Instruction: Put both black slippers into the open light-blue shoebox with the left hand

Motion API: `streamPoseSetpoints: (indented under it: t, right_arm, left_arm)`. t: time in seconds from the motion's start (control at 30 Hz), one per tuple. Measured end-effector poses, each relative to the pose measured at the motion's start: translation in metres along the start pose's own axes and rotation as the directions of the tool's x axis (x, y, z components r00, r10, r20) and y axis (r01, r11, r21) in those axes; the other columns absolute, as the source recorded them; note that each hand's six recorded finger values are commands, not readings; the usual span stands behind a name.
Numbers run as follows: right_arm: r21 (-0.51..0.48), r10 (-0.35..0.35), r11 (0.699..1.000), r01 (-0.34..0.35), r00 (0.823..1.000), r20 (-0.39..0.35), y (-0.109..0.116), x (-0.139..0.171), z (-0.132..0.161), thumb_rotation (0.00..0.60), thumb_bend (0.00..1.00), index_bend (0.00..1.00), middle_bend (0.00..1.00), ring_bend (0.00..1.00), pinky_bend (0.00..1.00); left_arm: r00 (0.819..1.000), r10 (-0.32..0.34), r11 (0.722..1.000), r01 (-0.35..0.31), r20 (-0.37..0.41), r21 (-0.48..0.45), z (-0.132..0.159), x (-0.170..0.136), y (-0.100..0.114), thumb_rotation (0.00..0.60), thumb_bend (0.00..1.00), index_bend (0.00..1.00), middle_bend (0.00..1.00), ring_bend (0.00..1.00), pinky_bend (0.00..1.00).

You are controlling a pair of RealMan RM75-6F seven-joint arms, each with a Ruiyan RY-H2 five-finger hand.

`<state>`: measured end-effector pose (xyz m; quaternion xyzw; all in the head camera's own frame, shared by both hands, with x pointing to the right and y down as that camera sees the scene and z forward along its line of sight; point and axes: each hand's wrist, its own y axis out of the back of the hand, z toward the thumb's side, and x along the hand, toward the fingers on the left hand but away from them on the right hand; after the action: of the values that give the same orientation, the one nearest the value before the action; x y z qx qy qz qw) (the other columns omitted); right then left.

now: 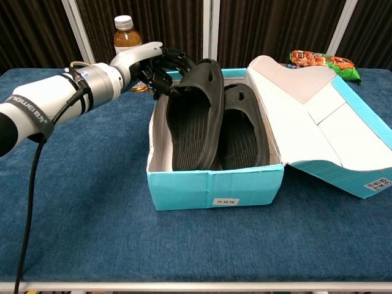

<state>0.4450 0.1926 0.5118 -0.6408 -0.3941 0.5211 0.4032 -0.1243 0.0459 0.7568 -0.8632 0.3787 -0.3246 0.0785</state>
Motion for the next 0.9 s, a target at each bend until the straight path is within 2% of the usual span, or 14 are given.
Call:
streamPoseSetpoints:
  t: [0.13, 0.37, 0.53, 0.57, 0.63, 0.7, 0.77, 0.83, 0.9]
  right_arm:
    - [0.001, -0.001, 1.000, 0.001, 1.000, 0.002, 0.000, 0.000, 0.000, 0.600, 0.08, 0.00, 0.11, 0.00, 0.00]
    - [0.000, 0.001, 1.000, -0.001, 1.000, 0.000, 0.000, 0.001, 0.000, 0.600, 0.08, 0.00, 0.11, 0.00, 0.00]
    - [0.000, -0.002, 1.000, 0.002, 1.000, -0.002, 0.001, 0.001, 0.001, 0.600, 0.08, 0.00, 0.11, 0.00, 0.00]
    - [0.000, -0.002, 1.000, 0.002, 1.000, -0.002, 0.001, 0.001, 0.001, 0.600, 0.08, 0.00, 0.11, 0.00, 0.00]
    - [0.000, -0.002, 1.000, 0.002, 1.000, -0.002, 0.001, 0.001, 0.001, 0.600, 0.08, 0.00, 0.11, 0.00, 0.00]
    - [0.000, -0.001, 1.000, 0.001, 1.000, -0.003, 0.001, 0.001, 0.001, 0.600, 0.08, 0.00, 0.11, 0.00, 0.00]
    - [0.001, -0.002, 1.000, 0.002, 1.000, -0.005, 0.001, 0.002, 0.002, 0.600, 0.08, 0.00, 0.11, 0.00, 0.00]
    - [0.001, -0.005, 1.000, 0.005, 1.000, -0.008, 0.001, 0.002, 0.002, 0.600, 0.08, 0.00, 0.11, 0.00, 0.00]
    - [0.001, -0.008, 1.000, 0.008, 1.000, -0.010, 0.002, 0.003, 0.003, 0.600, 0.08, 0.00, 0.11, 0.00, 0.00]
  left_arm:
    - [0.999, -0.014, 1.000, 0.014, -0.040, 0.000, -0.007, 0.000, -0.005, 0.600, 0.21, 0.44, 0.51, 0.78, 0.73]
    - [0.997, -0.028, 0.999, 0.031, -0.067, 0.039, -0.015, -0.001, -0.014, 0.600, 0.21, 0.42, 0.51, 0.78, 0.71]
    - [0.997, -0.032, 0.997, 0.036, -0.073, 0.062, -0.017, -0.002, -0.015, 0.600, 0.21, 0.33, 0.46, 0.75, 0.69]
    - [0.997, -0.035, 0.997, 0.040, -0.073, 0.070, -0.016, -0.003, -0.015, 0.600, 0.21, 0.29, 0.42, 0.71, 0.67]
    - [0.997, -0.044, 0.994, 0.050, -0.068, 0.093, -0.015, -0.004, -0.016, 0.600, 0.19, 0.22, 0.32, 0.55, 0.65]
    - [0.998, -0.046, 0.991, 0.052, -0.052, 0.125, -0.011, -0.005, -0.016, 0.600, 0.17, 0.16, 0.23, 0.31, 0.61]
    - [0.999, -0.042, 0.986, 0.047, -0.031, 0.161, -0.007, -0.007, -0.014, 0.600, 0.17, 0.14, 0.16, 0.17, 0.54]
    - [0.999, -0.037, 0.978, 0.038, -0.005, 0.207, -0.001, -0.008, -0.012, 0.600, 0.16, 0.13, 0.09, 0.07, 0.44]
    - [0.999, -0.036, 0.968, 0.031, 0.018, 0.251, 0.004, -0.010, -0.009, 0.600, 0.16, 0.13, 0.07, 0.03, 0.37]
